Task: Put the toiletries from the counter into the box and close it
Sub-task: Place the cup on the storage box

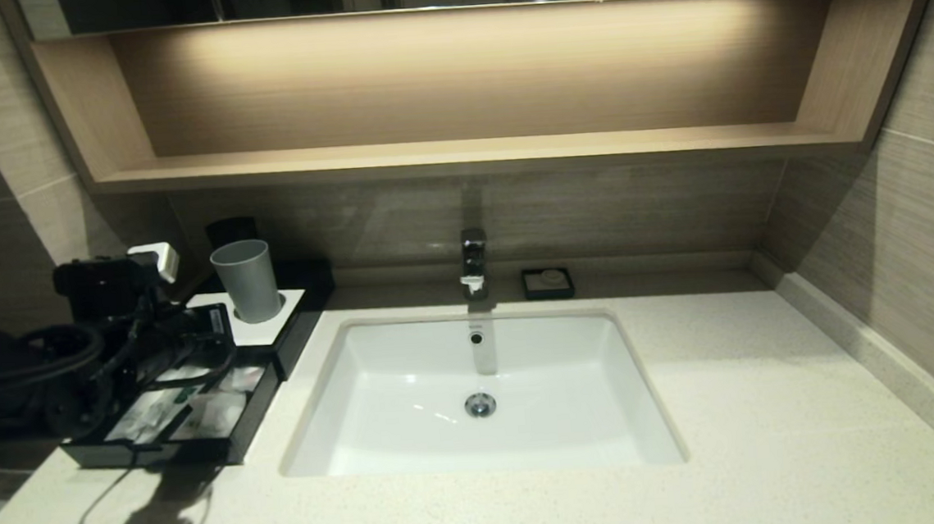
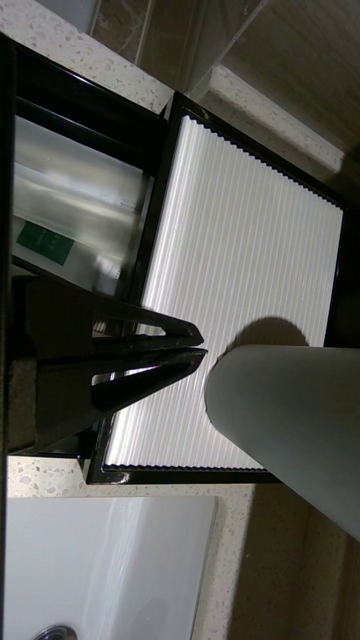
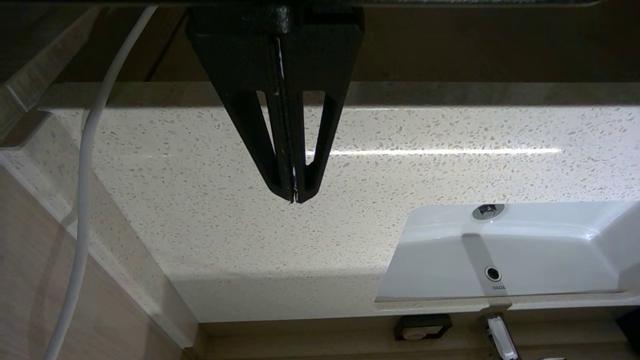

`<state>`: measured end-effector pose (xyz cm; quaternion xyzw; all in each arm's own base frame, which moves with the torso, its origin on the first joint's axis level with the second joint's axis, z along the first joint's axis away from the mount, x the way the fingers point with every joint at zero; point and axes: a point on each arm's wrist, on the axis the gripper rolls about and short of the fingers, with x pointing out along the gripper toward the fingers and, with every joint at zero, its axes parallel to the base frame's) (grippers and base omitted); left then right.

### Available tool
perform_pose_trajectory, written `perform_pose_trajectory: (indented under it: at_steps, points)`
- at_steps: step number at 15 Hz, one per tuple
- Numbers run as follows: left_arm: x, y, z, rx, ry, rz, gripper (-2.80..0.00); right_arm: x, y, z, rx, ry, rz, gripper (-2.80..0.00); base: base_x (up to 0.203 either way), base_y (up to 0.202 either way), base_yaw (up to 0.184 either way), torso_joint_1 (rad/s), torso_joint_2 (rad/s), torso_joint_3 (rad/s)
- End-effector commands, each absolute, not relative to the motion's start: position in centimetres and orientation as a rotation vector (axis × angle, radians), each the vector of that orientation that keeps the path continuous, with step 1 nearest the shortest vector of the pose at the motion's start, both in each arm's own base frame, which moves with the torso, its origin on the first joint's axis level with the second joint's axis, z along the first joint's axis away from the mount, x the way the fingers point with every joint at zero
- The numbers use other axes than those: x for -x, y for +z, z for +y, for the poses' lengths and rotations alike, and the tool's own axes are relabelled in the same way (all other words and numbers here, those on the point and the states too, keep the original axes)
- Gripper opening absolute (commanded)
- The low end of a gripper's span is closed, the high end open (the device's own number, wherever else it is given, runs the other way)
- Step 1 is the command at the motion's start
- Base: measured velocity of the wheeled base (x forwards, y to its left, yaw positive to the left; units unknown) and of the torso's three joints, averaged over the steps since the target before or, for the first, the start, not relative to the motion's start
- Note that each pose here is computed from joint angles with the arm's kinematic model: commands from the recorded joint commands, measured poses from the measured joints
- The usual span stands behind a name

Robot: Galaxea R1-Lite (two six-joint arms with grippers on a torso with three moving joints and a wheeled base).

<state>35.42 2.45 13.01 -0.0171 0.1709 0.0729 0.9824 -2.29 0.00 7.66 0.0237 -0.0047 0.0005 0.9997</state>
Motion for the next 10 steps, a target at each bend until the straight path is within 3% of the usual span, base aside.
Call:
perform_pose_trajectory:
  at_steps: [1, 10]
  points:
    - [-35.7, 12.6, 2.5, 0.035, 0.148, 0.352, -2.80, 2.3, 7.7, 0.0, -0.048, 0.001, -0.009, -2.80, 0.000, 0.000, 0.000, 0.000, 0.00, 0.000]
    - [-36.7, 12.4, 2.4, 0.037, 0.142, 0.343, -2.80, 2.3, 7.7, 0.0, -0.048, 0.000, -0.009, -2.80, 0.000, 0.000, 0.000, 0.000, 0.00, 0.000]
